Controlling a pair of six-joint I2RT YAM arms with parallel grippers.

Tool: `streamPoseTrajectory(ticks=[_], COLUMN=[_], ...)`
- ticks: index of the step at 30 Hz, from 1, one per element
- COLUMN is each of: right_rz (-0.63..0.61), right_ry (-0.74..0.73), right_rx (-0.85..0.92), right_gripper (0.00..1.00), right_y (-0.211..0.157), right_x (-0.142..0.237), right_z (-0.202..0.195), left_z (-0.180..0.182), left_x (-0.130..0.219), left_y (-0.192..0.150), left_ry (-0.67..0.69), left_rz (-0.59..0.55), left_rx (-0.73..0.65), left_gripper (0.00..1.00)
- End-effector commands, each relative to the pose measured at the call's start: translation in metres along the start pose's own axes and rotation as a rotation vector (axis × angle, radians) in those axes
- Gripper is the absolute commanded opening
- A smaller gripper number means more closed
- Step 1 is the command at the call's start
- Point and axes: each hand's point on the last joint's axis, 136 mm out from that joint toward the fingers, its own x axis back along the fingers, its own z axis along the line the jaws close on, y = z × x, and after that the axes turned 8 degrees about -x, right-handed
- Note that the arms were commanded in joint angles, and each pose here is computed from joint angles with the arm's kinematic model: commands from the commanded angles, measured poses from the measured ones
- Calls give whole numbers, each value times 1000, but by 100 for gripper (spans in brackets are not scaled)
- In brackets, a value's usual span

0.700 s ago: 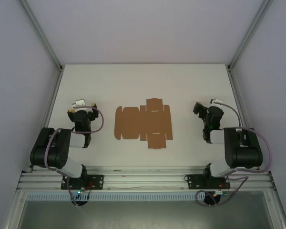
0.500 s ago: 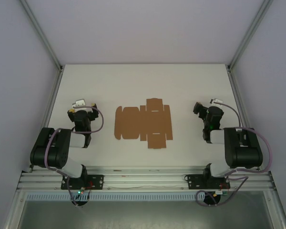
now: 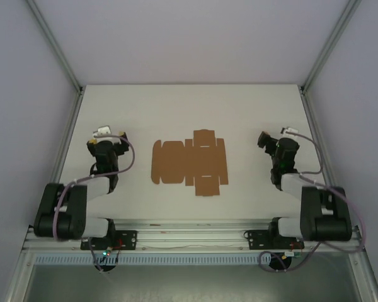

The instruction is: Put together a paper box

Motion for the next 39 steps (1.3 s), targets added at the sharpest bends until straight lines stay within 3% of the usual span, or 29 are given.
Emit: streamPoseTrajectory(ticks=[1, 5, 9, 13, 20, 26, 39], right_rz=[48, 159, 403, 650, 910, 1031, 1094], right_ry=[18, 63, 65, 87, 109, 60, -71], right_rx=[-40, -78, -89, -82, -35, -48, -52], right_gripper=[100, 100, 90, 72, 39, 24, 19], right_y=[19, 13, -33, -95, -171, -212, -254], right_x=[18, 35, 44, 52, 51, 38, 39], right_z=[17, 48, 77, 104, 135, 134, 103], left_z=[-7, -24, -75, -110, -134, -157, -195], left_x=[17, 37, 55, 69, 72, 69, 70], left_y=[9, 9, -7, -36, -88, -120, -150], left_ry=[-65, -150, -357, -445, -495, -570, -729], left_rz=[106, 224, 387, 542, 801, 939, 1083], left_rx=[87, 217, 297, 259, 187, 199, 215], left_gripper=[100, 100, 100, 100, 100, 100, 94])
